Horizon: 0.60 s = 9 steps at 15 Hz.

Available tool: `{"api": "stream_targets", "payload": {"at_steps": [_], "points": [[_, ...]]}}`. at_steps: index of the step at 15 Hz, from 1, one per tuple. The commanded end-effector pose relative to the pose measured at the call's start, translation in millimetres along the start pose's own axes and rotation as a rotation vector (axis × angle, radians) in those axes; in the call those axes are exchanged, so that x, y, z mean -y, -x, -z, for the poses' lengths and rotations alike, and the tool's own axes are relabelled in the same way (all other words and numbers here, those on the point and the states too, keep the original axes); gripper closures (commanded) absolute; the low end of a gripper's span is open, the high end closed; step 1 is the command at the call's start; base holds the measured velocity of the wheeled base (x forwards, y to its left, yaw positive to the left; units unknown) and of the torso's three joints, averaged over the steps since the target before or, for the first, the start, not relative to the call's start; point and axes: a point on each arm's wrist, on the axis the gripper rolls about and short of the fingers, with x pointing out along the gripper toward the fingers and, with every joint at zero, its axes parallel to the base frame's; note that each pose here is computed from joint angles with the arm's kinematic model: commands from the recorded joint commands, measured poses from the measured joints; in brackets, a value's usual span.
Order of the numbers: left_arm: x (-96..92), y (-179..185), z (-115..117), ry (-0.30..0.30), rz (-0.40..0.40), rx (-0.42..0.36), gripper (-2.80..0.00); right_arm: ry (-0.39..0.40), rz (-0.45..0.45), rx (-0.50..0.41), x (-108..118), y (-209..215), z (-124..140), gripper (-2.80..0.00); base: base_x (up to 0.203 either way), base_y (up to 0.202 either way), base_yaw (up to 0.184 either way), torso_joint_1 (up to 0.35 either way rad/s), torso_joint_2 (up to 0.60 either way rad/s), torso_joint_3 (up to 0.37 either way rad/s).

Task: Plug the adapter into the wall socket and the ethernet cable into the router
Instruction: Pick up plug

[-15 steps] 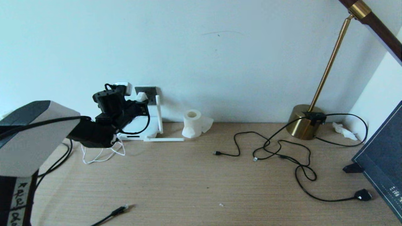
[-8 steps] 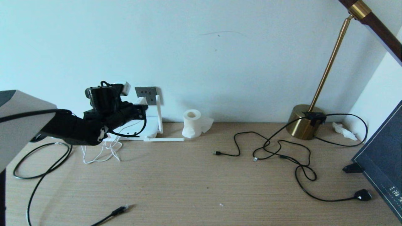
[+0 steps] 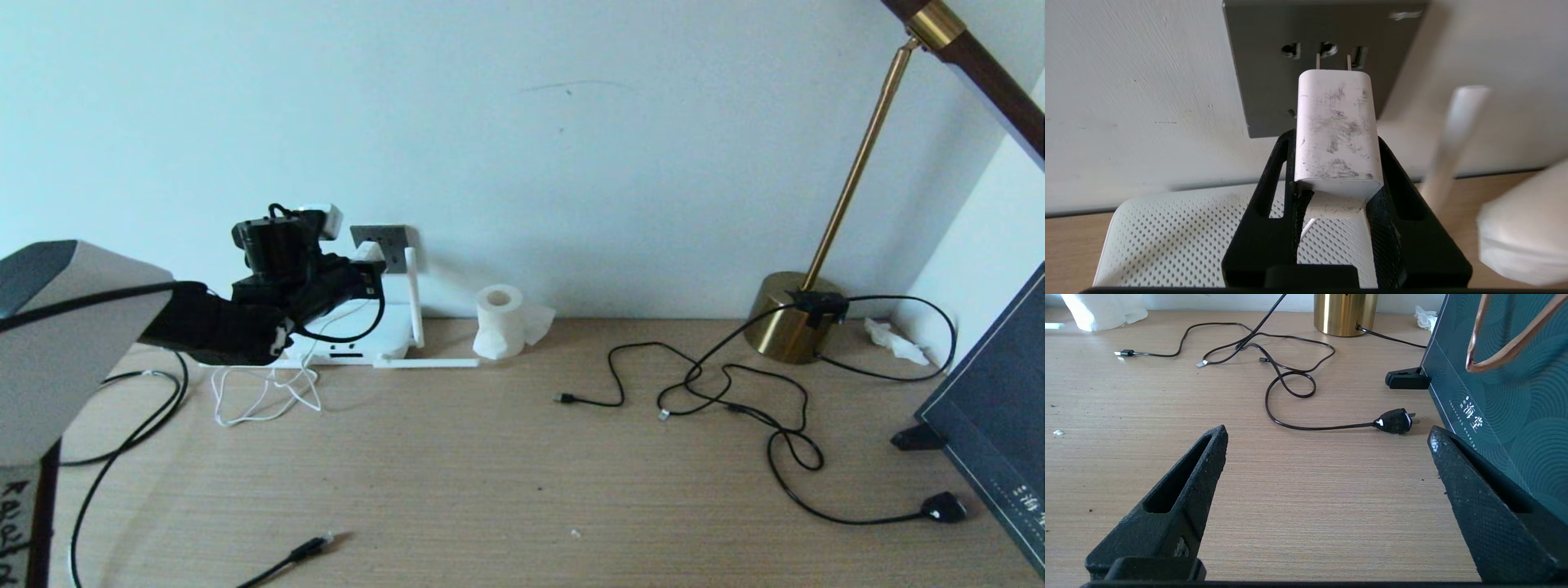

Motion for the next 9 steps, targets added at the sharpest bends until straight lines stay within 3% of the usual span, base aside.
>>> {"api": "stream_targets", "payload": {"at_steps": [1, 9], "points": [[-0.8, -9.7, 12.4, 0.001, -0.001, -0.014, 0.0, 0.0, 0.0, -0.001, 0.0, -0.1, -0.1, -2.8, 0.0, 0.0, 0.0, 0.0, 0.0, 0.0], [-1.8, -14.6, 5.3, -0.002, -0.019, 0.02, 0.0, 0.0, 0.0, -0.001, 0.0, -0.1, 0.0, -2.8, 0.0, 0.0, 0.0, 0.0, 0.0, 0.0]]}}
